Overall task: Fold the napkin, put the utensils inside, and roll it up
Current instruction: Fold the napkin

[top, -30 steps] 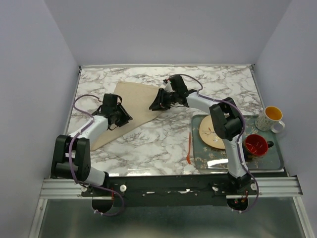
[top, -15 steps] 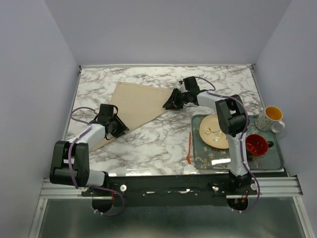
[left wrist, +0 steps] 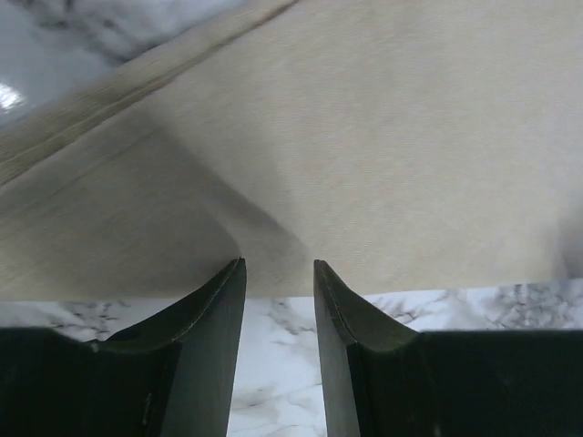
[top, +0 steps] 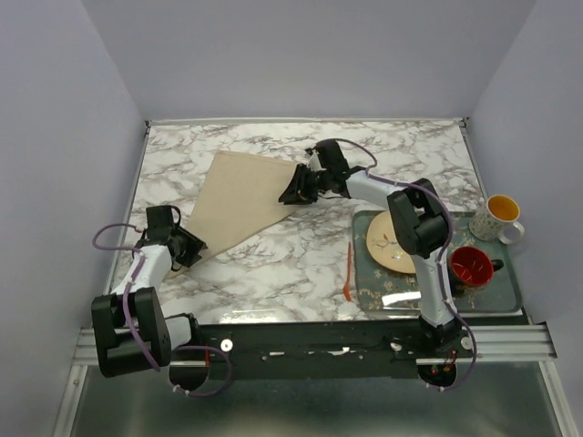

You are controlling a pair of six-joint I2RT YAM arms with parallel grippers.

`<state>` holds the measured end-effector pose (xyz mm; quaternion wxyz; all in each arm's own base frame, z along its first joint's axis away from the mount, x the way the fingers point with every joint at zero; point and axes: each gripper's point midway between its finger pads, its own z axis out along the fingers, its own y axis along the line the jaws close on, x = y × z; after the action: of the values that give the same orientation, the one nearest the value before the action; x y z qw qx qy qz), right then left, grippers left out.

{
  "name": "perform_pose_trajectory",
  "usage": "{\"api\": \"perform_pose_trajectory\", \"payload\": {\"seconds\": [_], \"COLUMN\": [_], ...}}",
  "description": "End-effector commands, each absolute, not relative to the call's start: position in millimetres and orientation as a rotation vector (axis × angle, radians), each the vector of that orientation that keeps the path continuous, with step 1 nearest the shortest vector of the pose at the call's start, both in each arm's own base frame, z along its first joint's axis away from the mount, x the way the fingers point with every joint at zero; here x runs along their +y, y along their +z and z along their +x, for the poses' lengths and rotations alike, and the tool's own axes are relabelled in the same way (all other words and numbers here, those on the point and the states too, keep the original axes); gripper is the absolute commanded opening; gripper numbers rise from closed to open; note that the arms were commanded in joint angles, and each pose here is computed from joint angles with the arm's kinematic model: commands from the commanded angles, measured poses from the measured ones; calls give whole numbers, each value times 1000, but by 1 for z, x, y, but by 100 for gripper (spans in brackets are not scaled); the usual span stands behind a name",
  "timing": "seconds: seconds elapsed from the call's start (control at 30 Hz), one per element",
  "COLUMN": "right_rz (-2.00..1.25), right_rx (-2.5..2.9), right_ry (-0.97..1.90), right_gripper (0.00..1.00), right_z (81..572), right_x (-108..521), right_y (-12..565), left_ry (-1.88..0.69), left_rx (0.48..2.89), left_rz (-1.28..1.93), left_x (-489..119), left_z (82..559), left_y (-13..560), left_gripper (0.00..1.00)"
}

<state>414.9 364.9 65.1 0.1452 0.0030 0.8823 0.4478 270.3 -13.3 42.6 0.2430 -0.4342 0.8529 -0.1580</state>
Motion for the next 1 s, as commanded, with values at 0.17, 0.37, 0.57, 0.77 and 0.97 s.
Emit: {"api": "perform_pose_trajectory", "payload": {"seconds": [0.17, 0.37, 0.57, 0.77, 0.97], "right_rz": [154, 92, 221, 342, 493], "right_rx": [2604, 2506, 2453, 2483, 2489], "right_ry": [1257, 1120, 1010, 980, 984], "right_gripper": [37, 39, 44, 43, 40], "right_z": [421, 451, 491, 509, 527], "right_x": [330, 298, 238, 204, 178], "right_y": [27, 60, 73, 47, 32], "left_ry": [-291, -272, -385, -269, -176], "left_rx": [2398, 2310, 2310, 2323, 2274], "left_rz": [-1375, -1240, -1220, -1340, -1529], "left_x": [8, 20, 9, 27, 53], "left_z": [222, 244, 259, 248, 225], "left_y": [9, 51, 65, 48, 29], "left_gripper": [45, 45, 47, 46, 47]}}
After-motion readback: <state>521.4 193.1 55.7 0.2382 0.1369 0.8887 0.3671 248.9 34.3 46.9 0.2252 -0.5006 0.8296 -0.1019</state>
